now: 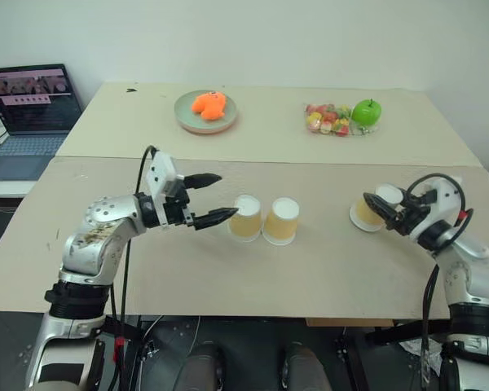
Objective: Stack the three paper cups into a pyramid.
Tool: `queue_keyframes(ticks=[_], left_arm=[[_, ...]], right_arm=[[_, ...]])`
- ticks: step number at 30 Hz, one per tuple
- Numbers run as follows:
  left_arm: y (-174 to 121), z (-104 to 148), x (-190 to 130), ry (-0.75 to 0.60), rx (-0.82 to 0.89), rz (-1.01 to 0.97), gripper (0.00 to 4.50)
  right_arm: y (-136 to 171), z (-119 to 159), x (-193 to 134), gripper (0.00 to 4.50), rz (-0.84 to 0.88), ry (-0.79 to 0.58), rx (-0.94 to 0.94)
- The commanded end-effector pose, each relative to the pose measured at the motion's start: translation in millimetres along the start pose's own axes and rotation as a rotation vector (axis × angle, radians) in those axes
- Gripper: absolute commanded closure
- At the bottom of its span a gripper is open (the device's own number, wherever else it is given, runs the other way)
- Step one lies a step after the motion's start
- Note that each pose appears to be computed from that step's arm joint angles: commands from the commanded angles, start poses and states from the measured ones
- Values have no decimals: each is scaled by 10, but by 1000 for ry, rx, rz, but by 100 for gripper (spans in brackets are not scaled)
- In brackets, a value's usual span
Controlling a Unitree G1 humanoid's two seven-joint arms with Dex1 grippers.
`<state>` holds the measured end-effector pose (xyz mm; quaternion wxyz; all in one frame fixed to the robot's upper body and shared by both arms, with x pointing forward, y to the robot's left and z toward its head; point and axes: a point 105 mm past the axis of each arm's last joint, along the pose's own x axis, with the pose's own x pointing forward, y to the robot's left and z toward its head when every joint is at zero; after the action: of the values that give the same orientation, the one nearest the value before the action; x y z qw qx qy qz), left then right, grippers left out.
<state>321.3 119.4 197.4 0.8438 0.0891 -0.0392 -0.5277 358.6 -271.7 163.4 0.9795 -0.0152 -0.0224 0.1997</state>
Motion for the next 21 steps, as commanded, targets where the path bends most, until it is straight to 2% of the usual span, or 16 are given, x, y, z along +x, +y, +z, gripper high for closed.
queue_keyframes(ticks=[1, 4, 7, 9, 14, 21], left_arm=[[-67, 144, -43, -38, 32, -7, 0], [-102, 147, -43, -39, 29, -7, 0], [-116, 123, -66, -41, 22, 15, 0], [-115, 114, -69, -44, 17, 31, 0], [-162, 108, -77, -54, 8, 39, 0], [-229, 163, -128, -66, -12, 27, 0]], right_arm=[[362, 605, 176, 105, 175, -153, -66], [596, 835, 222, 105, 294, -197, -65], [944, 1198, 297, 105, 454, -263, -119], [1097, 1293, 340, 105, 524, -263, -125], [1573, 1189, 388, 105, 760, -182, -116], [1793, 1073, 487, 105, 879, -147, -114]])
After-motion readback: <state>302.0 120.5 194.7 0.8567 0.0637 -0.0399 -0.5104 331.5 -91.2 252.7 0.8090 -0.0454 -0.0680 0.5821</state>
